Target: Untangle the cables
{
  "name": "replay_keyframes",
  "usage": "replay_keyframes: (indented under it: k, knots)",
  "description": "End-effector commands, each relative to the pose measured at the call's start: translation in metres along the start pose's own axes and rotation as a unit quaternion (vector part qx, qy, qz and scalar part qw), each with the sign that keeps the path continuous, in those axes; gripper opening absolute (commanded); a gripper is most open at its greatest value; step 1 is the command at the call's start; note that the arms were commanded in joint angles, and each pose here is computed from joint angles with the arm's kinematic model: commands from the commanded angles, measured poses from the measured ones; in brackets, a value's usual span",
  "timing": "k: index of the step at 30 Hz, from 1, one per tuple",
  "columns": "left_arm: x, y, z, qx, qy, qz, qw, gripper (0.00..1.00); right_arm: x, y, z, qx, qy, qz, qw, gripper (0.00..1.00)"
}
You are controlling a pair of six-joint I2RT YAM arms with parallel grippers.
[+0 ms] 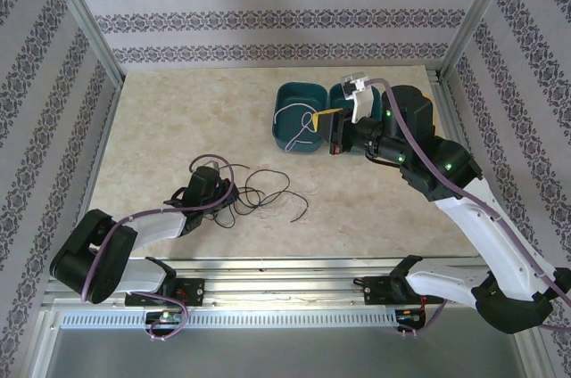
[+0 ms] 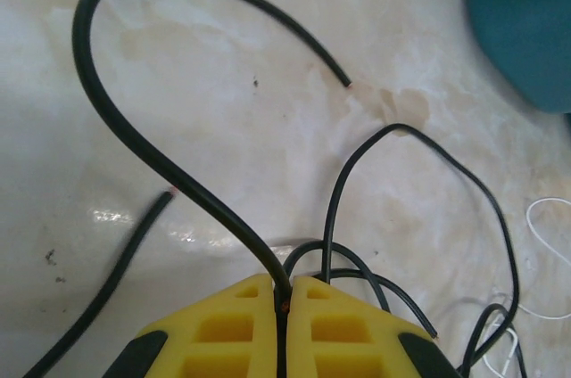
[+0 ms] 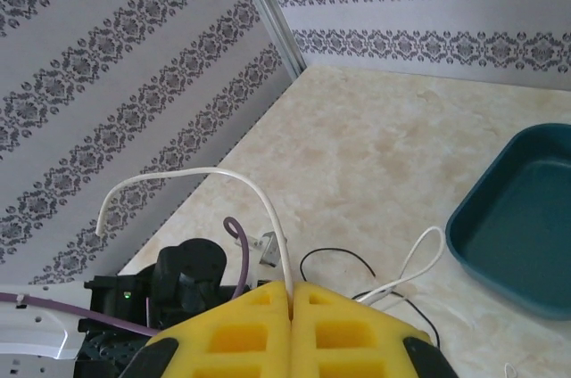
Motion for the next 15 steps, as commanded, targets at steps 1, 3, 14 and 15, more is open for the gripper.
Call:
replay_keyframes:
  k: [1,3,14,15]
  knots:
    - [-0.010,0.010,0.001,-0.016,-0.021,0.011,1.000,0.06,-0.003,0.007,-0.001,-0.007,-0.018,-0.020,1.000,0.04]
    - [-0.009,0.010,0.001,-0.019,-0.023,0.011,1.000,0.07,-0.013,0.012,0.003,-0.013,-0.041,-0.017,0.999,0.03]
    - [-0.015,0.011,0.001,-0.016,-0.039,0.007,0.999,0.15,-0.115,0.050,0.030,-0.039,-0.197,0.019,0.979,0.03]
    - [-0.015,0.011,0.000,-0.015,-0.039,0.008,0.999,0.16,-0.126,0.053,0.034,-0.040,-0.208,0.021,0.977,0.03]
Point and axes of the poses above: each hand's point on the last joint's axis, 136 mm out from that joint toward the fingers, its own z axis out along the fingers, its own x axis along the line the jaws close on, y = z × x, the point moved 6 cm from there along -z, back along the fingers, and after that the axes turned 9 degrees about z, right-handed, at the moved point
